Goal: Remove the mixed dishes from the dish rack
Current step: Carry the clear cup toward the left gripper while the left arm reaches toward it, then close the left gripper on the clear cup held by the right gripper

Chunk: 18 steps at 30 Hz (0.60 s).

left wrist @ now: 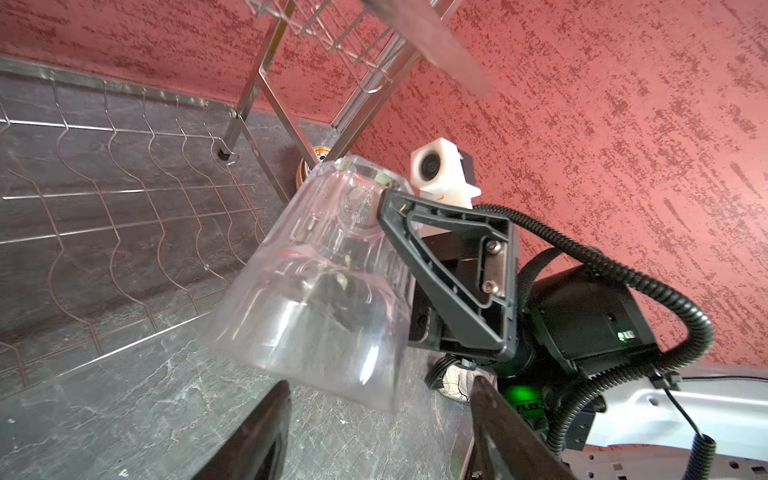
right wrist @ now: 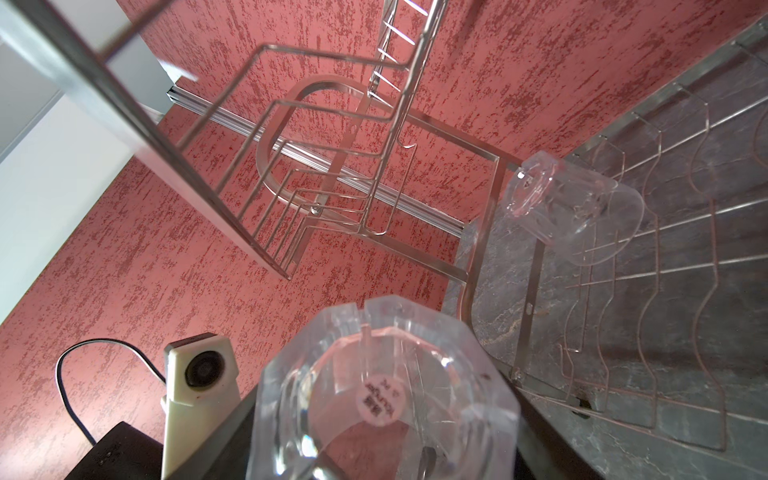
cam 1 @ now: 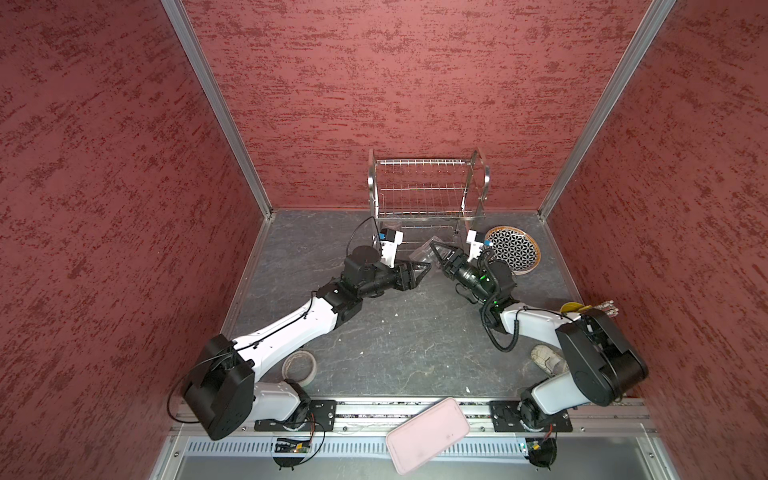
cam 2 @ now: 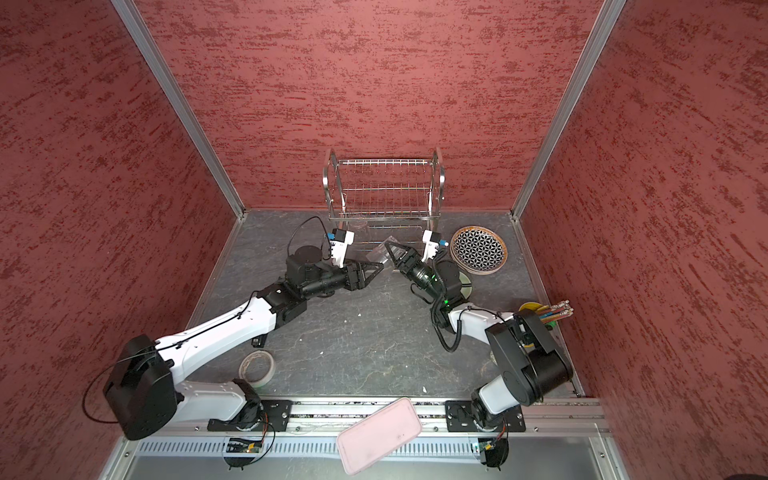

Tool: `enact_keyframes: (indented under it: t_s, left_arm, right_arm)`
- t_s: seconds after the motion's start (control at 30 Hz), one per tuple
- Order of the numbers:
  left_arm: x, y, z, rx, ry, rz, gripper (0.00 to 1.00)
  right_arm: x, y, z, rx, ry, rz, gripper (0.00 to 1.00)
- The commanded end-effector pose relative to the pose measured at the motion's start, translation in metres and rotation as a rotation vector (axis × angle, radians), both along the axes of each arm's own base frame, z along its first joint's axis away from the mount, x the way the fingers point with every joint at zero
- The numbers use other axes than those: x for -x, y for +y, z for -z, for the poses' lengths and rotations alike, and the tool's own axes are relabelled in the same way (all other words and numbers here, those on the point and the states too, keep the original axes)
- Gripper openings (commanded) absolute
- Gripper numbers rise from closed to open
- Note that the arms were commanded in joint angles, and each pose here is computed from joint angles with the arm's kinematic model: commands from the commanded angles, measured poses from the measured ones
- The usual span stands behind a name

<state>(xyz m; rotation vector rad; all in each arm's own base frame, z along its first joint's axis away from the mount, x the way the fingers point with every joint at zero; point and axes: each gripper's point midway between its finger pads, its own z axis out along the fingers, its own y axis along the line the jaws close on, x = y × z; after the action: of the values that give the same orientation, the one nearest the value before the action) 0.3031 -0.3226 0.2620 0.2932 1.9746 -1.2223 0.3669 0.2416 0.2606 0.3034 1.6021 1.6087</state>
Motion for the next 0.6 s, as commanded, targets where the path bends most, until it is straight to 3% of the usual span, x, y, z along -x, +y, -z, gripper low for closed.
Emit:
enact_keyframes:
  t_s: [0.0, 0.17, 0.33, 0.57]
  left_arm:
    - [-0.004, -0.015, -0.025, 0.059, -0.045, 0.036, 0.67]
    - [-0.009, -0.025, -0.032, 0.078, -0.059, 0.054, 0.57]
    - [-0.012, -0.03, -0.037, 0.088, -0.071, 0.054, 0.38]
    - [-0.017, -0.028, -0.041, 0.078, -0.088, 0.035, 0.19]
  right_arm:
    - [0.002, 0.001, -0.022, -0.037, -0.06, -0.001, 0.29]
    - [0.003, 0.004, -0.022, -0.035, -0.065, -0.011, 0.29]
    - [0.002, 0.005, -0.02, -0.044, -0.061, -0.015, 0.29]
    - [0.002, 0.007, -0.019, -0.062, -0.06, -0.026, 0.29]
